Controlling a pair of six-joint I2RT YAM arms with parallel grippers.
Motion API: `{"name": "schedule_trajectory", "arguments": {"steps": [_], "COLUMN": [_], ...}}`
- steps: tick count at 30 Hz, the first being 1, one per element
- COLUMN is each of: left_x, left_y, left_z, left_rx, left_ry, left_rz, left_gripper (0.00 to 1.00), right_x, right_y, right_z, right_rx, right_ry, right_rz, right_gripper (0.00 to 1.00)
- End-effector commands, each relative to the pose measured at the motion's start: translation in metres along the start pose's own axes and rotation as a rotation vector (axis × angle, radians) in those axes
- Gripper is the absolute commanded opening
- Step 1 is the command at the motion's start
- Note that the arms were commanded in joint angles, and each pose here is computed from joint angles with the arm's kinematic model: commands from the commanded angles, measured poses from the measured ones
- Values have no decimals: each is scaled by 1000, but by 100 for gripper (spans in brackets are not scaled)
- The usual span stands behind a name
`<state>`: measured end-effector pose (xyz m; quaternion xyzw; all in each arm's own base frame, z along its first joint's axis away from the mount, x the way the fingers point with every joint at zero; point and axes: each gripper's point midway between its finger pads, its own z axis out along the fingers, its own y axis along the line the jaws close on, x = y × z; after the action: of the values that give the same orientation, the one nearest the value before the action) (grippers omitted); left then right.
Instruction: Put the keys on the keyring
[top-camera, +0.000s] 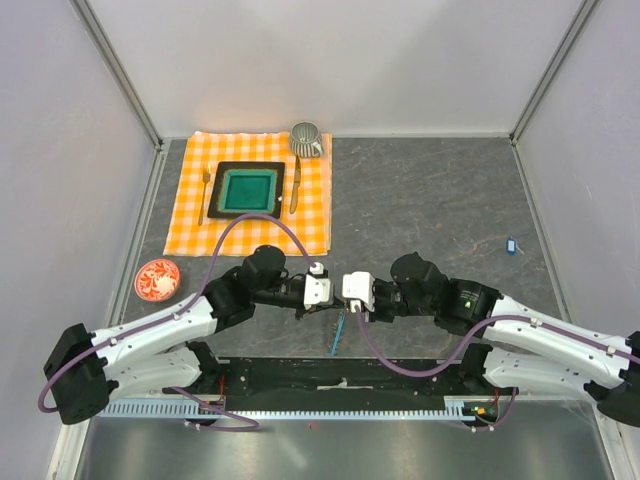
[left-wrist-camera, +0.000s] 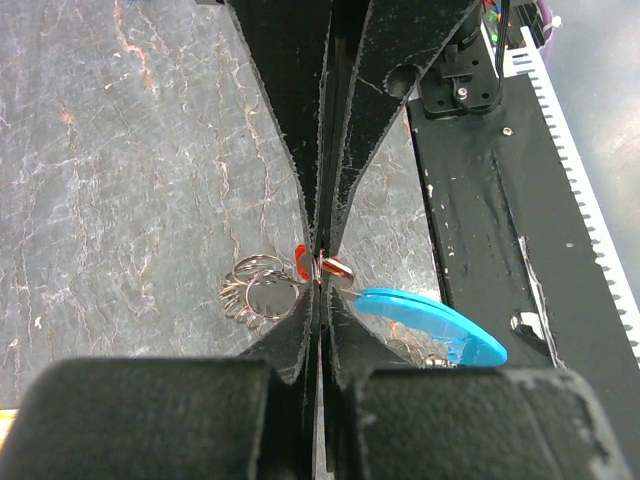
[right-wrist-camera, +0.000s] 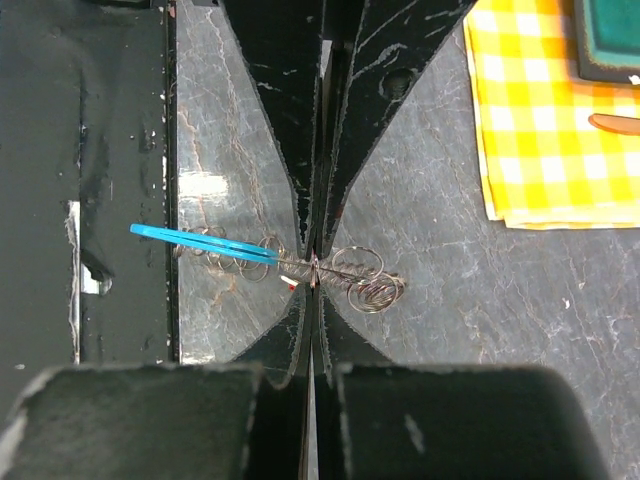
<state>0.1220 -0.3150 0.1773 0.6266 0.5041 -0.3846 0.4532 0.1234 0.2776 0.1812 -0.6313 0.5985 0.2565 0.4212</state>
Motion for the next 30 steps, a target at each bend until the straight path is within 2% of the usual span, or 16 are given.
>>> {"name": "schedule_trajectory", "arguments": {"steps": [1, 11, 30], "left_x": [-31, -33, -34], "left_y": [7, 21, 22], "left_z": [-1, -4, -6], "left_rx": [5, -63, -68], "left_ry": [-73, -75, -83], "left_rz": [43, 9, 0], "left_gripper": [2, 2, 2], "right_x": [-21, -14, -5], "right_y": [-9, -5, -12], "right_z": [-5, -9, -11], "right_rx": [47, 41, 92], "right_ry": [-73, -42, 1], "right_rz": [-54, -59, -29], "right_gripper": [0, 0, 0]}}
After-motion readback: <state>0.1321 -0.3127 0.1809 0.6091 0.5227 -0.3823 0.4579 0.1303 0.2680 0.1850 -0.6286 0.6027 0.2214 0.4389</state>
